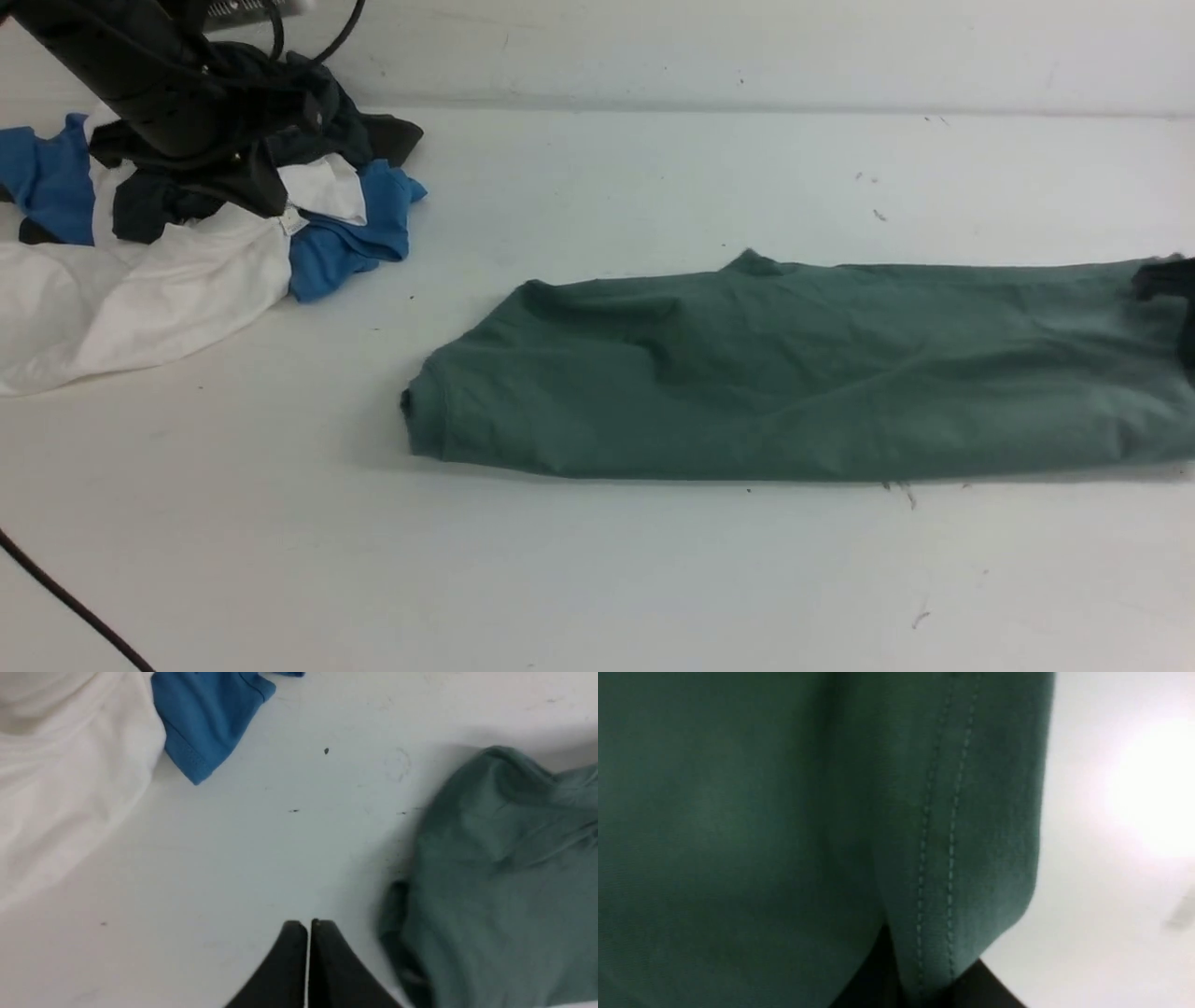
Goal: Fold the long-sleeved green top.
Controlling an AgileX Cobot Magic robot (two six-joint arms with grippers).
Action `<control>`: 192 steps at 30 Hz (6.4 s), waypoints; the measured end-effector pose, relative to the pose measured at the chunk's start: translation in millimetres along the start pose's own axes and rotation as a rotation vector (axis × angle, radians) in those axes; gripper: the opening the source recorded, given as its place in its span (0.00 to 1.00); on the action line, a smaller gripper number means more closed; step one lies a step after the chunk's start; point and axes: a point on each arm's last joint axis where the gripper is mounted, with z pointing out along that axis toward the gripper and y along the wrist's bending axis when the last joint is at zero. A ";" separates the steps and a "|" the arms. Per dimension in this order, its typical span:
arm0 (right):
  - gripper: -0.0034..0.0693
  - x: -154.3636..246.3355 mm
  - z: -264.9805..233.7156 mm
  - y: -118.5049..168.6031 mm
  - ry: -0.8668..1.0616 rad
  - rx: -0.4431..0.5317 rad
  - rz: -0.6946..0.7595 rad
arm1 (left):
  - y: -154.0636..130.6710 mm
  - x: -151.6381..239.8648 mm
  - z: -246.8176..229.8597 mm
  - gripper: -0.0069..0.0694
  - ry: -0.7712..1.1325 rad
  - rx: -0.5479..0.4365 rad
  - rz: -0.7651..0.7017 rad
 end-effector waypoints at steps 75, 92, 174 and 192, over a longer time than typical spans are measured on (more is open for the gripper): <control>0.03 -17.9 -72.9 273.6 -0.528 -0.511 -0.066 | -12.0 18.2 -16.6 0.09 0.014 0.087 0.021; 0.03 41.8 -299.5 156.4 -0.686 -0.357 -0.231 | -12.9 18.1 -16.7 0.09 0.013 0.096 0.003; 0.03 403.5 -64.6 75.2 -1.177 -0.257 -0.243 | -21.8 43.3 -43.9 0.09 0.001 0.098 0.012; 0.03 403.5 -64.6 75.1 -1.176 -0.257 -0.242 | -30.9 252.2 -97.9 0.09 -0.415 0.085 0.009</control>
